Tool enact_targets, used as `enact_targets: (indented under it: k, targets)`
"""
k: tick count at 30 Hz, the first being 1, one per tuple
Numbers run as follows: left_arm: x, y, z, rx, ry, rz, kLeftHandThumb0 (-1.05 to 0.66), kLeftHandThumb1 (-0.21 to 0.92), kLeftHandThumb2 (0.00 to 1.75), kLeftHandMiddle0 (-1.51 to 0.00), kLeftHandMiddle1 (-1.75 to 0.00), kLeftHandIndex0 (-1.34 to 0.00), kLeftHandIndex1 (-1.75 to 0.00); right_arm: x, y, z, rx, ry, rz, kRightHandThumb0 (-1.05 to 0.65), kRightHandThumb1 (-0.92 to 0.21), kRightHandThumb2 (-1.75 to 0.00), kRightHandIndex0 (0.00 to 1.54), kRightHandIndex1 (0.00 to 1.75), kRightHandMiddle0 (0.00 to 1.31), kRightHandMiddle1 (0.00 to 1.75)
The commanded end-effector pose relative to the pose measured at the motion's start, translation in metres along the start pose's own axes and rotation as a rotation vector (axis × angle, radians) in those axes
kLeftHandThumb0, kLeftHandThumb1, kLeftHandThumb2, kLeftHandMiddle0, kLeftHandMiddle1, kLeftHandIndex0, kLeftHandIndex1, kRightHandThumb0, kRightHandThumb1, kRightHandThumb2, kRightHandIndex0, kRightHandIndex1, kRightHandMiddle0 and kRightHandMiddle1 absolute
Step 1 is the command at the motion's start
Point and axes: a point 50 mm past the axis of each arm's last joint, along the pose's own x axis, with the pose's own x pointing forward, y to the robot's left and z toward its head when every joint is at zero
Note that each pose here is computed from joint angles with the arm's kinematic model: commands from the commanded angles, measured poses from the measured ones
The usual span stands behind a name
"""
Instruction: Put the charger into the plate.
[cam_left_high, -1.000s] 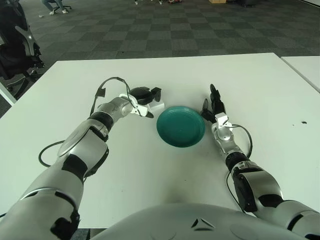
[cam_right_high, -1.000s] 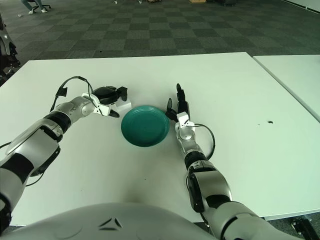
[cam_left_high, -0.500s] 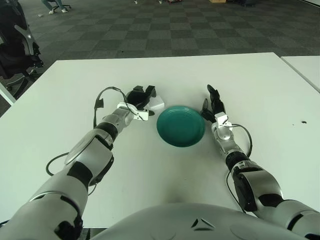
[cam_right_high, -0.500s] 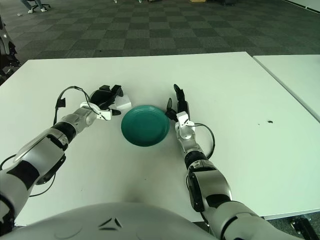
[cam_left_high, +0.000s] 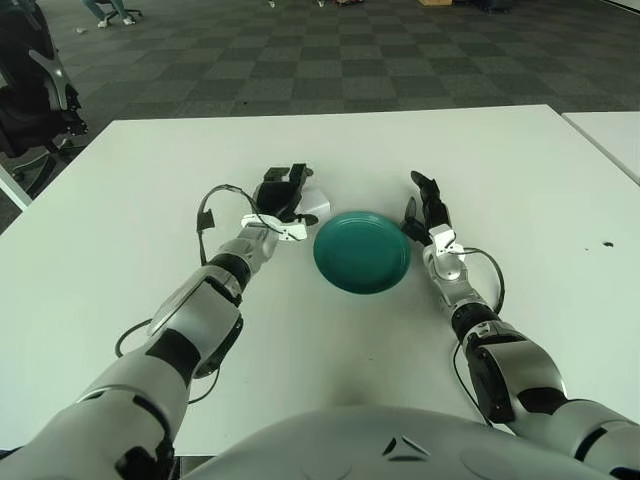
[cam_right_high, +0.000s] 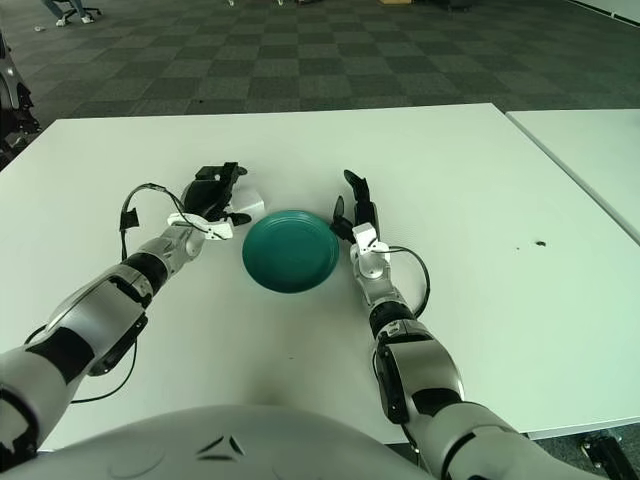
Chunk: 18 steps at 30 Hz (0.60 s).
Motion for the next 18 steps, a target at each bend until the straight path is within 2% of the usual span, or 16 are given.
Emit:
enact_targets:
  k: [1,9,18]
  targets:
    - [0.012,0.018,0.007,-0.003,-0.025,0.123,-1.05,0.92,0.54,-0.12,-0.07,0.00,-0.82,-0.064,0.013,-0.076,-0.026,0.379,0.062,-1.05,-0.92,-1.12,0.00,0.00,0.00,0.58]
    - [0.012,0.026,0.012,-0.049,-0.081,0.223,-1.05,0.92,0.62,-0.14,-0.05,0.00,-0.84,-0.063,0.014,-0.076,-0.022,0.396,0.064,-1.05,-0.92,-1.12,0.00,0.00,0.00,0.47]
    - [0.017,0.032,0.018,-0.085,-0.105,0.264,-1.05,0.92,0.63,-0.16,-0.03,0.00,-0.93,-0.063,0.015,-0.076,-0.031,0.400,0.072,-1.05,-0.92,-1.12,0.00,0.00,0.00,0.51]
